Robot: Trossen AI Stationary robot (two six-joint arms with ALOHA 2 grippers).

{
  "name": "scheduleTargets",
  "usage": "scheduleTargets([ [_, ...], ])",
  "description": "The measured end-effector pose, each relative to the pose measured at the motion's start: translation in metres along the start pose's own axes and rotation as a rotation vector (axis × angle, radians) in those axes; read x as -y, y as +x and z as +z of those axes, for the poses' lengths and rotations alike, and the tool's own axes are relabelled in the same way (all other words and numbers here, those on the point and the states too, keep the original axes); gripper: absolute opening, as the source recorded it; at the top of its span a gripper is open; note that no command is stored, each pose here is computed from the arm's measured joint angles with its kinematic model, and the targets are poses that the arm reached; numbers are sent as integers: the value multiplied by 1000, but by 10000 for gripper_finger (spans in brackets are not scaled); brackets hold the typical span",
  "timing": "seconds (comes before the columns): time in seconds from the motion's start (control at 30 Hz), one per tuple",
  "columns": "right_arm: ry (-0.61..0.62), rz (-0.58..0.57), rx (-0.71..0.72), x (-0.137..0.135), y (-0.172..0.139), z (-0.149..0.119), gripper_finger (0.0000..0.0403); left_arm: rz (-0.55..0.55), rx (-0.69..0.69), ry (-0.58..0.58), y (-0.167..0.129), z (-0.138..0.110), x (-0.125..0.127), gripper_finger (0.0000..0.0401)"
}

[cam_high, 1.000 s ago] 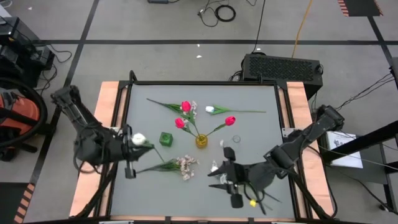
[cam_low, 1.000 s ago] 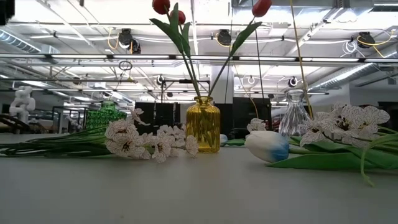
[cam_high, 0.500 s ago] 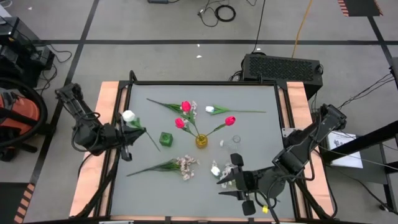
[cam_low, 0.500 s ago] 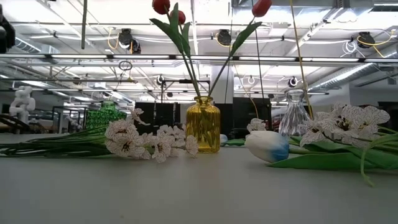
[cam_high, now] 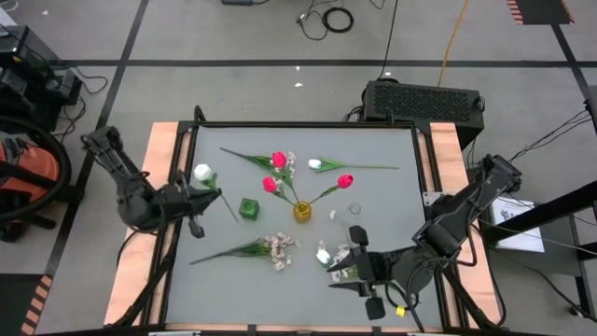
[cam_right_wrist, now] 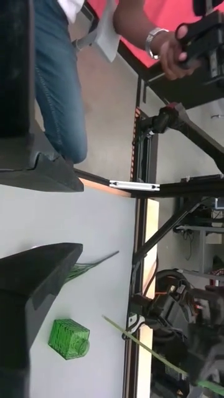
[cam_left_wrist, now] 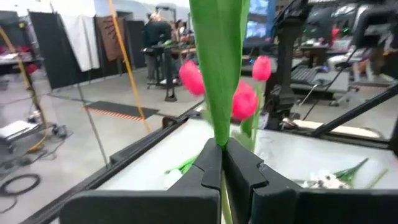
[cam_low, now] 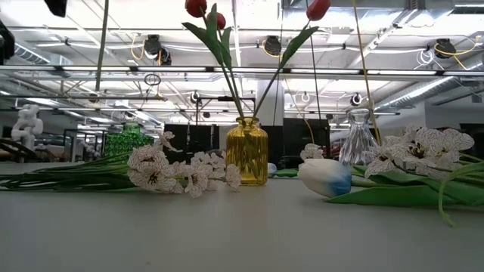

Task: Sort flowers into vase by color
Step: Put the bottom left white flower into the green flower vase

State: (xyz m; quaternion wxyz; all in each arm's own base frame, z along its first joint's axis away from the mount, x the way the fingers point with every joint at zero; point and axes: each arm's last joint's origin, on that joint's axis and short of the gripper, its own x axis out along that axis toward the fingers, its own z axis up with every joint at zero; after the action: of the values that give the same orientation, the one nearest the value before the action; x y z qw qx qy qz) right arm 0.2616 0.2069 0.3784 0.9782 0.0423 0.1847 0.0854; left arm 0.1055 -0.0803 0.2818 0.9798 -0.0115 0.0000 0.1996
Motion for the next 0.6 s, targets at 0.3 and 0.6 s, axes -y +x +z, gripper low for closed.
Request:
scheduleTargets([
  [0.3, -25, 0, -1, 0, 0, 0, 134, 111, -21, -43, 9, -9, 1, 5],
  [0.6, -50, 1, 0, 0, 0, 0, 134, 393, 15, -86, 26, -17, -1, 6],
])
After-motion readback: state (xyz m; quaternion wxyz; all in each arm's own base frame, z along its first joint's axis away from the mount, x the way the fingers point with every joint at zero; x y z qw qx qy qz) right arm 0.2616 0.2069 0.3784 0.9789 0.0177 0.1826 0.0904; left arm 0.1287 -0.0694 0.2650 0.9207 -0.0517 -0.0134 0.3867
